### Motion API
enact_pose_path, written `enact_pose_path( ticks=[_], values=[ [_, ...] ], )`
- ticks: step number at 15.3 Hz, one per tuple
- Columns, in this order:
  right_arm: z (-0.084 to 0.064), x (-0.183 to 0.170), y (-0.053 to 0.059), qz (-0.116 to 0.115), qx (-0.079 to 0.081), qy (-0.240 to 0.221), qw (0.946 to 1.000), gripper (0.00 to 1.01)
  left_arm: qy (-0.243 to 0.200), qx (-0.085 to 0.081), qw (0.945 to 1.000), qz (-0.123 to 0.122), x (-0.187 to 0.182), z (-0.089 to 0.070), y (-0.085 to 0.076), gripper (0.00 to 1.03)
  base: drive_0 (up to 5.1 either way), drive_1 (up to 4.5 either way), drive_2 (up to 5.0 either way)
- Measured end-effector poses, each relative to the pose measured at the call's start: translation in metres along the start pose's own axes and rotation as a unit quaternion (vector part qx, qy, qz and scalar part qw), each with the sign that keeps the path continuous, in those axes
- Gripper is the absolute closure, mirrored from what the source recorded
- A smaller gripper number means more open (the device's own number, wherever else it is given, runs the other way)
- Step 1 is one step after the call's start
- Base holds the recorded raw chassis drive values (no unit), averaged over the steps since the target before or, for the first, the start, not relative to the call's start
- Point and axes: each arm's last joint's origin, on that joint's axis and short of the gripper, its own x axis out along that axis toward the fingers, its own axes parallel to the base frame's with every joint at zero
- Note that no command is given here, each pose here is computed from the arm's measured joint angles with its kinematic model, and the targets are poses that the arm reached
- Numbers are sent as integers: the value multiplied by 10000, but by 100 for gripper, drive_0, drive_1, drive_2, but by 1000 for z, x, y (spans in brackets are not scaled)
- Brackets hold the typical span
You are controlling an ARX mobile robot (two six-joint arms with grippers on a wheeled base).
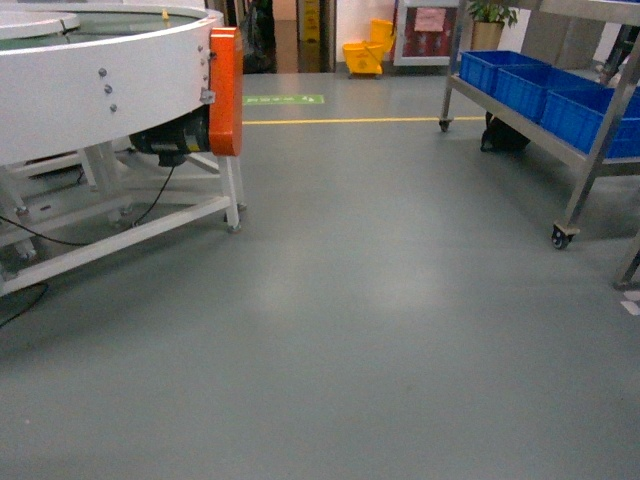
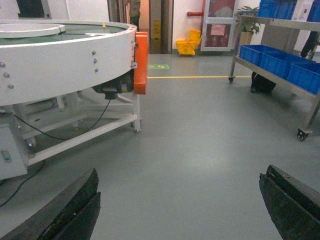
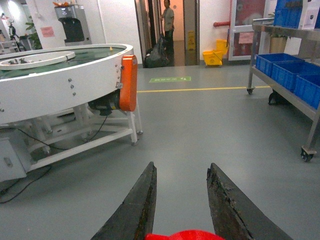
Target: Pick red block from blue box to shelf
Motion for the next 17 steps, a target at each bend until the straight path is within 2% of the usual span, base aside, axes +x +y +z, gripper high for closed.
enact_pose_path(
  ticks=[4,17],
  values=[
    [0,0,0,3,-1,-9,10000,75,10,2,10000,-9,0,0,0,5,-2,406,-409],
    [0,1,0,0,1,13,10000,75,8,2,10000,-2,0,0,0,5,-6,255,-266]
  ],
)
